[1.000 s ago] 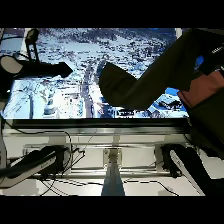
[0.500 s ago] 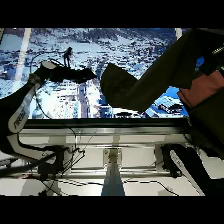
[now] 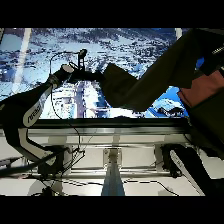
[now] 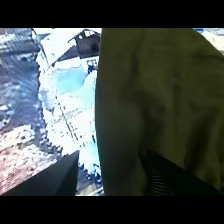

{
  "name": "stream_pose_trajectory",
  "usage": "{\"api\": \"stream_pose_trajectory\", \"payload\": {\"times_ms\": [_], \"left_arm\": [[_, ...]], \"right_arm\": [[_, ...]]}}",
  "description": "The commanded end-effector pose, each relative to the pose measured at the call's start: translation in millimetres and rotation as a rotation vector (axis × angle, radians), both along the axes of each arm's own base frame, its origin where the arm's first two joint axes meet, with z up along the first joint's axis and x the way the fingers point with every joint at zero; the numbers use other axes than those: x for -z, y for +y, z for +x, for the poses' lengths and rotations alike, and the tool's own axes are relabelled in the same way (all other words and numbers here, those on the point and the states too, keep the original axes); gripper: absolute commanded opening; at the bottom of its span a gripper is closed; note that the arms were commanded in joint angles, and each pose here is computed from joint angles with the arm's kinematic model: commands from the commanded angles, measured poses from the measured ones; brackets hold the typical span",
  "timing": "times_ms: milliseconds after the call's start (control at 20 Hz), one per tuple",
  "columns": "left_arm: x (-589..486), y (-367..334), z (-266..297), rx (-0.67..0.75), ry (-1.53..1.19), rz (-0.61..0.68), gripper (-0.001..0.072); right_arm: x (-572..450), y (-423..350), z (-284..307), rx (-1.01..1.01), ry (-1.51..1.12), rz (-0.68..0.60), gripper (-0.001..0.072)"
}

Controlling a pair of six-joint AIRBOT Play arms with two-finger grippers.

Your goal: Fold the clothes and pants, and hang the long-sleeved shirts on hangers.

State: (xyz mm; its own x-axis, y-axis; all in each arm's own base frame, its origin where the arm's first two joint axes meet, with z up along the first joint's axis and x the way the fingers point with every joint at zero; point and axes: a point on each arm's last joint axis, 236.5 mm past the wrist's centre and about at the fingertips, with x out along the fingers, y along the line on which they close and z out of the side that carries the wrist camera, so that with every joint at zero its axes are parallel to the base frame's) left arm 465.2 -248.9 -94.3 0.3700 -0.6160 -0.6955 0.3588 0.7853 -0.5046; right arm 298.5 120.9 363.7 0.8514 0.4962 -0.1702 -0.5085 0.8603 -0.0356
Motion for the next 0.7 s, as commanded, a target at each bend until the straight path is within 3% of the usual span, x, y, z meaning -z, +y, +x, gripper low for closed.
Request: {"api": "stream_pose_trajectory", "payload": {"times_ms": [0,150,300,350,400,650], "left_arm": [[8,-3,4,-0.001,-0.027,0.034,0.0422],[9,-19,-5,0.033,-0.033,0.038,0.0415],[14,-26,-10,0.046,-0.024,0.041,0.0182],[18,-26,-10,0.046,-0.018,0.043,0.0061],[18,-26,-10,0.04,-0.013,0.04,0.0012],[-52,3,16,-0.007,-0.155,0.031,0.0011]], "right_arm": [[0,0,0,-0.001,0.0,0.0,0.0013],[0,0,0,-0.001,0.0,0.0,0.0013],[0,0,0,-0.001,0.0,0.0,0.0013],[0,0,0,-0.002,0.001,-0.001,0.0013],[0,0,0,-0.001,0.001,-0.001,0.0013],[11,-29,12,0.109,-0.016,-0.135,0.0012]]}}
